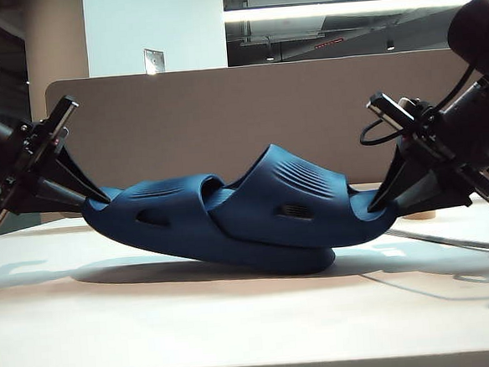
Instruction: Interlock the pair of blue slippers on the table with their fronts facing up.
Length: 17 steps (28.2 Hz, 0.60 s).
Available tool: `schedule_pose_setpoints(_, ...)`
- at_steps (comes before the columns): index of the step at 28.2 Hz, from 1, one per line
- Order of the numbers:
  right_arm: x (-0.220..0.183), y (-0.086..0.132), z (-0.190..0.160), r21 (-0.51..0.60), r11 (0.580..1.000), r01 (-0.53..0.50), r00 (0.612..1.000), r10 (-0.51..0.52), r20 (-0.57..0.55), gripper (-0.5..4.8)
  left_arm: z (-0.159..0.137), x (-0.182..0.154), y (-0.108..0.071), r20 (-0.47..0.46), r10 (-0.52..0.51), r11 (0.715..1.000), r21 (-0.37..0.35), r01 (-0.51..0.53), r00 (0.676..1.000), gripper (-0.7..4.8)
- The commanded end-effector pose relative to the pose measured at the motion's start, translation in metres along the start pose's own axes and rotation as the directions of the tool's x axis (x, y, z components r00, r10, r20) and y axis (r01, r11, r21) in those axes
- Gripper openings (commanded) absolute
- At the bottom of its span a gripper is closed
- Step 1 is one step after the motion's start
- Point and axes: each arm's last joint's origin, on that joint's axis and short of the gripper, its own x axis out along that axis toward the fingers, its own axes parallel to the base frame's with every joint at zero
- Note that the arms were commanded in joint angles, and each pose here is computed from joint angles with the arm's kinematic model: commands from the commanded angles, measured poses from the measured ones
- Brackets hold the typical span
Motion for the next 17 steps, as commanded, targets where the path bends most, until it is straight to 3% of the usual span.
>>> schedule_pose_setpoints(1,0.004,0.011,0.0,-0.032,0.996,-0.083,0.997,0.082,-0.005,-0.02,-0.004,0.006,-0.011,-0.063,-0.101,0.995,0.018,0.102,0.993,-0.03)
schedule_pose_setpoints(17,0.009,0.023,-0.001,-0.058,0.991,-0.118,0.993,0.119,0.016,-0.02,-0.006,0.011,-0.015,-0.077,-0.11,0.993,0.026,0.113,0.991,-0.02)
